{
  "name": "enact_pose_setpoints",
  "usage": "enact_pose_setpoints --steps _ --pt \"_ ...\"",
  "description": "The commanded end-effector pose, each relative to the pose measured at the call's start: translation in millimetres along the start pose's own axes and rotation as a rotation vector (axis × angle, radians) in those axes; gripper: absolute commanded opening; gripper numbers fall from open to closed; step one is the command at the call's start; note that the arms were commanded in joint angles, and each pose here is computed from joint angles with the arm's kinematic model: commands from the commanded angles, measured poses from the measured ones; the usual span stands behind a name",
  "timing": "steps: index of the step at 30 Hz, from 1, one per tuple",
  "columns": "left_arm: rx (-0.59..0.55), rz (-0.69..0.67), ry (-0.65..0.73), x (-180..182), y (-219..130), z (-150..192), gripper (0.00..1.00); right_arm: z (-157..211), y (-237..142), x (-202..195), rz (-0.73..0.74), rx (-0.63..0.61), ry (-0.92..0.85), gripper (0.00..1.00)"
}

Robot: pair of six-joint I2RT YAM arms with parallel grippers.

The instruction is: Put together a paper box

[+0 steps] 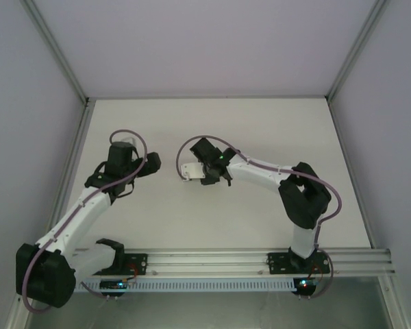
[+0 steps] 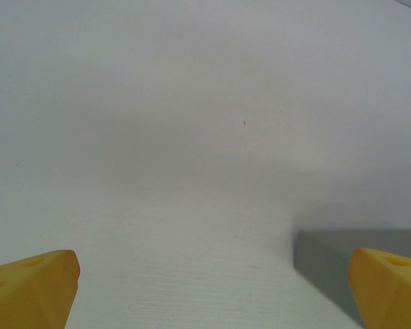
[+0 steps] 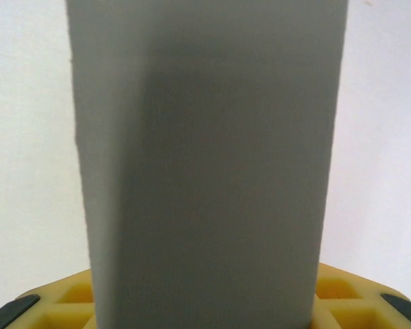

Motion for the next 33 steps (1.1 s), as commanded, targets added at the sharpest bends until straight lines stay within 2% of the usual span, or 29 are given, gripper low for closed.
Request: enact_pose_setpoints --steps 1,7,12,14,17,20,23,27,30,33 --pt "-0.025 -0.023 0.001 7 -6 -1 1.00 13 -2 -27 0.222 0.098 0.038 0.46" --pt "-0.020 -0.034 0.006 10 -7 1 1.00 25 1 5 0.149 0.159 0.027 0.67" --pt "-0.025 -0.032 0.011 10 -8 1 1.00 22 -25 44 0.032 0.097 0.040 0.92" --pt "-0.030 -0.030 0.010 9 -8 0 1.00 20 -40 48 0.016 0.059 0.071 0.99" --pt "-0.040 -0.043 0.015 11 -9 -3 0.99 15 -62 45 0.039 -0.028 0.133 0.99" --pt "-0.077 -0.081 0.033 17 -7 -9 1.00 20 -78 10 0.190 -0.111 0.369 0.99" --pt "-0.158 -0.180 0.062 38 -4 -19 1.00 62 -88 -32 0.316 -0.143 0.715 0.99" --pt "-0.246 -0.340 0.035 87 3 -26 1.00 153 -101 -72 0.539 -0.141 1.152 0.99" --pt "-0.298 -0.464 0.020 117 2 -29 1.00 198 -106 -72 0.612 -0.191 1.268 0.99" --pt "-0.409 -0.486 0.064 126 3 -30 1.00 240 -100 -62 0.739 -0.231 1.344 0.99"
Point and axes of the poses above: each hand's point on the last joint's axis, 136 mm out from that joint toward the fingers, its own y axis out along the fingers, its own x axis along the line the jaws close on, z = x × y, the point moved 3 cm from there along -y, back along the fingers, and after that the axes turned 9 degrees about y, right-handed, at the moved point
